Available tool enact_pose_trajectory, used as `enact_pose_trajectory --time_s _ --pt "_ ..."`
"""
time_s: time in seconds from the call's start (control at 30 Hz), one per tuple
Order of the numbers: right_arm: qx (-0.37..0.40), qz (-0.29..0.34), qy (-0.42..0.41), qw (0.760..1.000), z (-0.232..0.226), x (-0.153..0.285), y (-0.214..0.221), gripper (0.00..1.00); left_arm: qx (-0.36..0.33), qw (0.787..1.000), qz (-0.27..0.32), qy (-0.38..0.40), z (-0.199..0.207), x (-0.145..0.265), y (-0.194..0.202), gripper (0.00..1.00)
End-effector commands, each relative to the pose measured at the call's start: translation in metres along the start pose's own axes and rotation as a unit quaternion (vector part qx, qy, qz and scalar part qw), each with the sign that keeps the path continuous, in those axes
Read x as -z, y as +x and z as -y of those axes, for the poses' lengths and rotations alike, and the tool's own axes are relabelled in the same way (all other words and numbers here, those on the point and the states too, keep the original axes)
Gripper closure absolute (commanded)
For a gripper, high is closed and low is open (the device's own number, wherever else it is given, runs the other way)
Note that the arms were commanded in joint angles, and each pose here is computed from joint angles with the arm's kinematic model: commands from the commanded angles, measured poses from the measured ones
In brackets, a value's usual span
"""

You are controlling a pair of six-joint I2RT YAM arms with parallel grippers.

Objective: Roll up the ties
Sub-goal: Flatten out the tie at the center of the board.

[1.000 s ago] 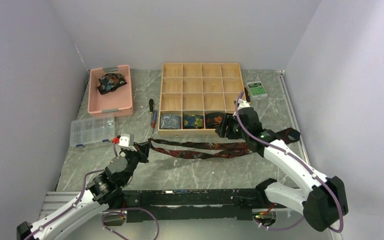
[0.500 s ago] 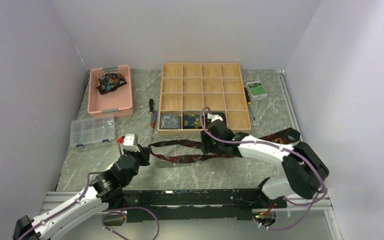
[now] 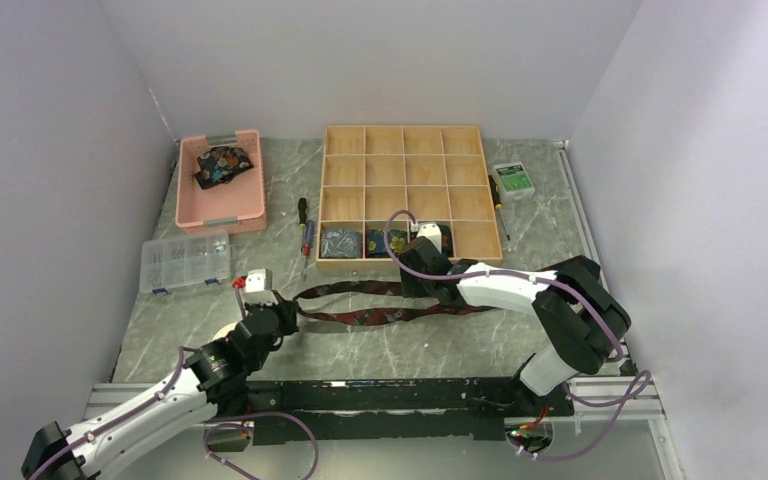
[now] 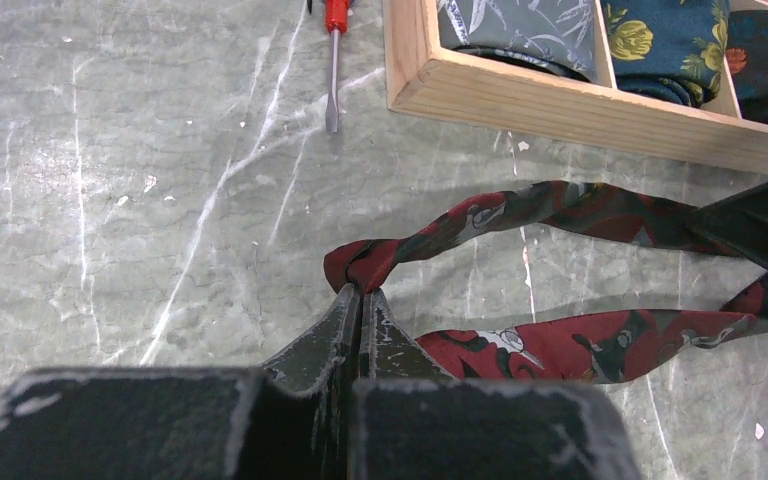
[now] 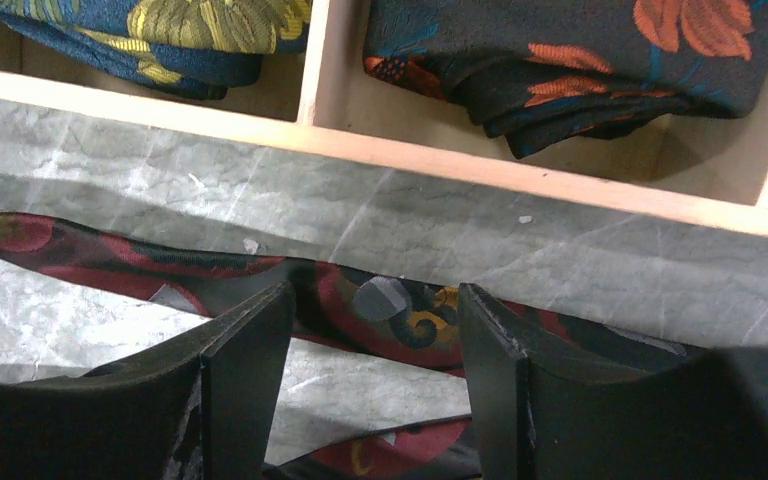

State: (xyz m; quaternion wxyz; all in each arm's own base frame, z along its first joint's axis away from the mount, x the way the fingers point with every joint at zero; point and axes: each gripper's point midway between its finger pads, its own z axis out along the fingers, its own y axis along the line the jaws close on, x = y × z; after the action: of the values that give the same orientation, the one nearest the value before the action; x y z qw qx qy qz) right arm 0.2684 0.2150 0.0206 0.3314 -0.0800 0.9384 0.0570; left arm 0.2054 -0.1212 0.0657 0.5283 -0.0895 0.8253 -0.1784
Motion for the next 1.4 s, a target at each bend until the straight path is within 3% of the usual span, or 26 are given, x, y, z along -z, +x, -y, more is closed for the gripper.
enact_pose_trajectory --time_s 0.0,0.1,0.23,0.4,0.63,0.73,0.8,0.97,1.2,1.27,1.37 --pt "0.005 0.033 0.006 0.999 -0.001 -0.003 -0.017 0.34 0.023 0.999 0.027 0.003 0.009 0.002 -0.02 0.97" --pt "0.009 0.017 0.001 1.0 -0.005 -0.003 -0.014 0.37 0.019 0.999 0.028 0.018 0.013 0.004 -0.021 0.97" --pt "0.01 0.036 -0.077 0.996 -0.026 0.03 -0.015 0.43 0.015 0.998 0.033 0.054 0.021 0.007 -0.021 0.97" --pt "0.049 -0.016 -0.129 0.99 -0.037 0.05 0.031 0.57 -0.003 0.992 0.046 0.12 0.04 0.017 -0.028 0.9" --pt "0.056 -0.047 -0.137 0.988 -0.036 0.061 0.077 0.71 -0.024 0.973 0.064 0.218 0.074 0.035 -0.041 0.56" --pt "0.06 -0.06 -0.139 0.987 -0.041 0.064 0.087 0.77 -0.022 0.968 0.073 0.24 0.085 0.043 -0.054 0.3" --pt "0.06 -0.068 -0.137 0.986 -0.043 0.067 0.094 0.8 -0.026 0.967 0.075 0.244 0.09 0.046 -0.061 0.21" --pt "0.063 -0.113 -0.115 0.985 -0.044 0.067 0.123 0.74 -0.032 0.972 0.059 0.225 0.089 0.046 -0.066 0.23" --pt "0.074 -0.137 -0.097 0.983 -0.048 0.072 0.144 0.6 -0.014 0.988 -0.025 0.152 0.07 0.03 -0.031 0.29" --pt "0.051 -0.122 -0.087 0.987 -0.046 0.075 0.136 0.52 -0.016 0.991 -0.047 0.122 0.063 0.026 -0.025 0.3" --pt "0.016 -0.044 -0.075 0.996 -0.039 0.087 0.092 0.43 -0.02 0.994 -0.061 0.085 0.056 0.023 -0.026 0.31"
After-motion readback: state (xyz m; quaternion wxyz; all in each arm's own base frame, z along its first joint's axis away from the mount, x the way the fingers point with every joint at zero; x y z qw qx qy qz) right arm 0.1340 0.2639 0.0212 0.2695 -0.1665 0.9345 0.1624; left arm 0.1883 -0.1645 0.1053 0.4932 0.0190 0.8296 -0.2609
